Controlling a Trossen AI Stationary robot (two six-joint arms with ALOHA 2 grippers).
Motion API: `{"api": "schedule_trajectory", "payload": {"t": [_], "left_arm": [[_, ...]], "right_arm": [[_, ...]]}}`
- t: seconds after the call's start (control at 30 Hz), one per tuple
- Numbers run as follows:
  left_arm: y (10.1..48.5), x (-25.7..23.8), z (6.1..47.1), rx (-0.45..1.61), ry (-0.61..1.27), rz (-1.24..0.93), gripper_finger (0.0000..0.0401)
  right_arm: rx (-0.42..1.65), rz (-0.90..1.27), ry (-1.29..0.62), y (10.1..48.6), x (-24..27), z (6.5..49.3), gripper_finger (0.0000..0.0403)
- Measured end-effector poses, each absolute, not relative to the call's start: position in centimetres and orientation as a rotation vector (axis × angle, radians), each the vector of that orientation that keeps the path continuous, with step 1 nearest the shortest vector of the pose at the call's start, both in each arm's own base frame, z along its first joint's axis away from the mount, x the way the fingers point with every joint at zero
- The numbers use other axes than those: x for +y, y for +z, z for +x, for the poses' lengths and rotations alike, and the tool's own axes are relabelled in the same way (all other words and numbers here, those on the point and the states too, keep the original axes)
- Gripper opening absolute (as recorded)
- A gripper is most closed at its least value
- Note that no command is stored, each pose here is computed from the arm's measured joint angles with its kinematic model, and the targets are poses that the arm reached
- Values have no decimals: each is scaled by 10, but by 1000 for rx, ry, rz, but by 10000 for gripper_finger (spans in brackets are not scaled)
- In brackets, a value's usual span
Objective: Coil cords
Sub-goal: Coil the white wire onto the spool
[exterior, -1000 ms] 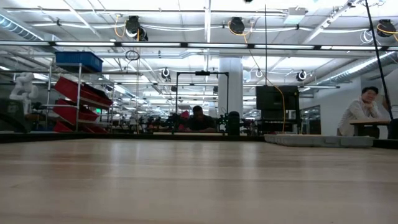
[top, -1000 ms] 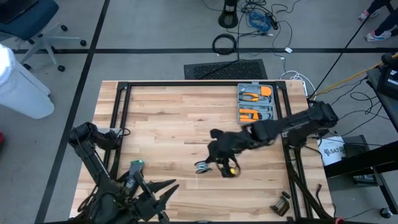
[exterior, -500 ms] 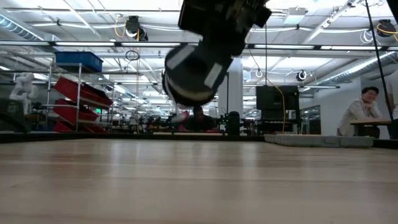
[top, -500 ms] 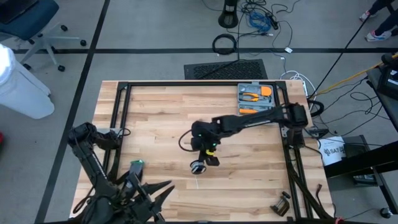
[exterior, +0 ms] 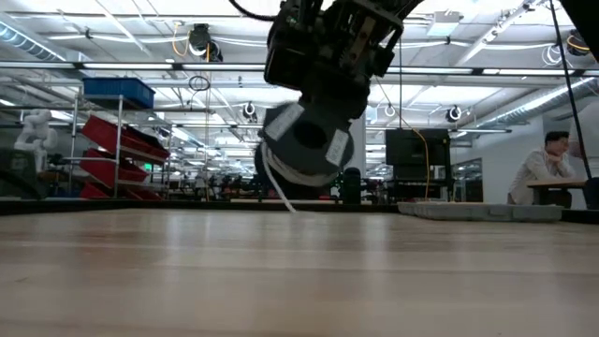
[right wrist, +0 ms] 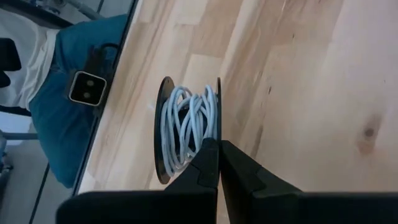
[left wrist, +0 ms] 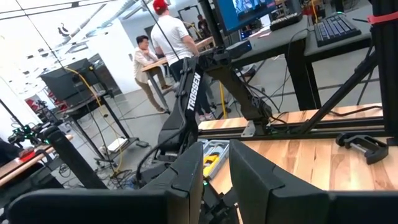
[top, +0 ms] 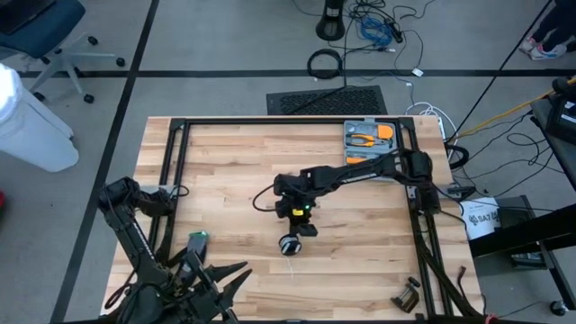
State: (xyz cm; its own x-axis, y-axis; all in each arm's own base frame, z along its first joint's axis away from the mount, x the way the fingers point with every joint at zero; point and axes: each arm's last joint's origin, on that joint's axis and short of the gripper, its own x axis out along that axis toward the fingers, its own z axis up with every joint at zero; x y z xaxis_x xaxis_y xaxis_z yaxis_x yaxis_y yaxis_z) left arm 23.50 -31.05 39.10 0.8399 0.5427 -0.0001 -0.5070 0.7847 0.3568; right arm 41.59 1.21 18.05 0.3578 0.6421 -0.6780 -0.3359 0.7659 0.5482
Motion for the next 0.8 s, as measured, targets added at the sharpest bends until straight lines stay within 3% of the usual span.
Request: {"api": "schedule_trajectory", "payload": {"t": [0.27,0.8], "left_arm": [[391,-309,238,107,575,356,83],[391,-309,238,112,576,372,83]], "right_arm": [[1053,348,639,159,10,421,4],[1048,341,562,157,-6,423,49]]}}
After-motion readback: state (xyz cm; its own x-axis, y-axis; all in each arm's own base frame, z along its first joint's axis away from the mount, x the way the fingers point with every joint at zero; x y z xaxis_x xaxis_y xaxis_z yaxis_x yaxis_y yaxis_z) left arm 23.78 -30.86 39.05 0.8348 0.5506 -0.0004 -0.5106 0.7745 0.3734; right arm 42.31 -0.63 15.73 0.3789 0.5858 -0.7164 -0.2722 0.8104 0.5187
